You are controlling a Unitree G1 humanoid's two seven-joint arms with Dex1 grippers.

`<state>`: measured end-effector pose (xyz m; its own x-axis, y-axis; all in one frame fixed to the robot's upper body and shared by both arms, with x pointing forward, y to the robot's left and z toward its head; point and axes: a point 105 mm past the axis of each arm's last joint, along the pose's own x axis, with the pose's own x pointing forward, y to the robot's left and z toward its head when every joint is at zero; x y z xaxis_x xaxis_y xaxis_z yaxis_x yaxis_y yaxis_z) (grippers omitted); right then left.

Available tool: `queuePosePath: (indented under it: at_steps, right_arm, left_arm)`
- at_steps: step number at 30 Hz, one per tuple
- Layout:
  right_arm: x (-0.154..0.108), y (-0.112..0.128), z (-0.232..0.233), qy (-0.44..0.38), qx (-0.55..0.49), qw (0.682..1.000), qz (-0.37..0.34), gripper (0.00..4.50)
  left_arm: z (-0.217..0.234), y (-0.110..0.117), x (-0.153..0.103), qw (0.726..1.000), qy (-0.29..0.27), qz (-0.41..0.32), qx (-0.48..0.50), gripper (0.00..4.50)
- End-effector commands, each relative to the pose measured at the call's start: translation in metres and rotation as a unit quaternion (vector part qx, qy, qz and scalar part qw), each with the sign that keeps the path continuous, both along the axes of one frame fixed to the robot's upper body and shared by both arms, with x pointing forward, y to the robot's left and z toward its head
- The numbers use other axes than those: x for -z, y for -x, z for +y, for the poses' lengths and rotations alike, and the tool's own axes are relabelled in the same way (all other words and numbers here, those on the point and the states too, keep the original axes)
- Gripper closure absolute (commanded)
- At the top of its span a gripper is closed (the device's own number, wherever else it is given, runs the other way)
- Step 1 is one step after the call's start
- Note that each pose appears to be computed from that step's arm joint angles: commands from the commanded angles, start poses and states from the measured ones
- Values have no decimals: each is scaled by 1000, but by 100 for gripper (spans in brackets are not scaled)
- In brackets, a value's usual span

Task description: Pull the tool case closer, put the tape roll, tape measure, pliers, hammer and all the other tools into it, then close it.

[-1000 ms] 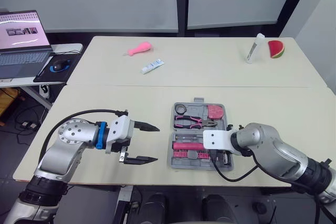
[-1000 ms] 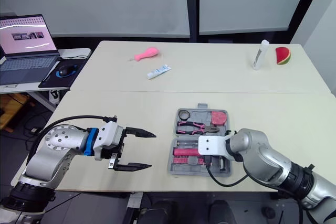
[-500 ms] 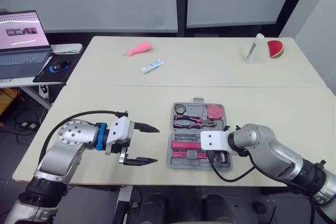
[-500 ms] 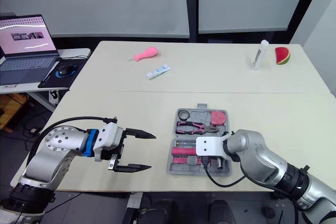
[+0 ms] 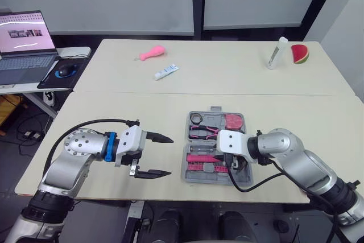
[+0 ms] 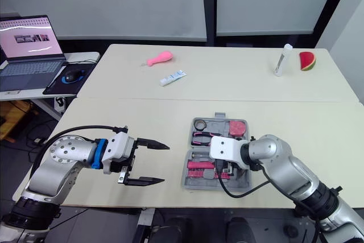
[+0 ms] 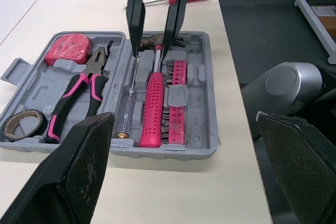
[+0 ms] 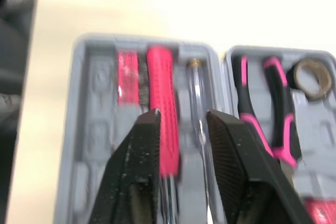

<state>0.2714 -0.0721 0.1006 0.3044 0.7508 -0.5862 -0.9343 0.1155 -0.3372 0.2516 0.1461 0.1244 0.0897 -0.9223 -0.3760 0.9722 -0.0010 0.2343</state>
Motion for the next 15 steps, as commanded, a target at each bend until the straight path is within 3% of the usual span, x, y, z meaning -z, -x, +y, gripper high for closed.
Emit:
queuePosePath:
  at_steps: [1,5,15]
  right_arm:
    - [-7,-9,-2,-69,8,998,-6,381]
    - [11,-9,-3,-72,-11,997,-8,444]
    - [52,-13,-9,-43,2,999,20,448]
  left_arm:
    - [-3,-2,-5,1000,0,-18,8,0]
    - [-3,-1,-5,1000,0,-18,9,0]
    - [-2,-2,-5,1000,-3,-16,7,0]
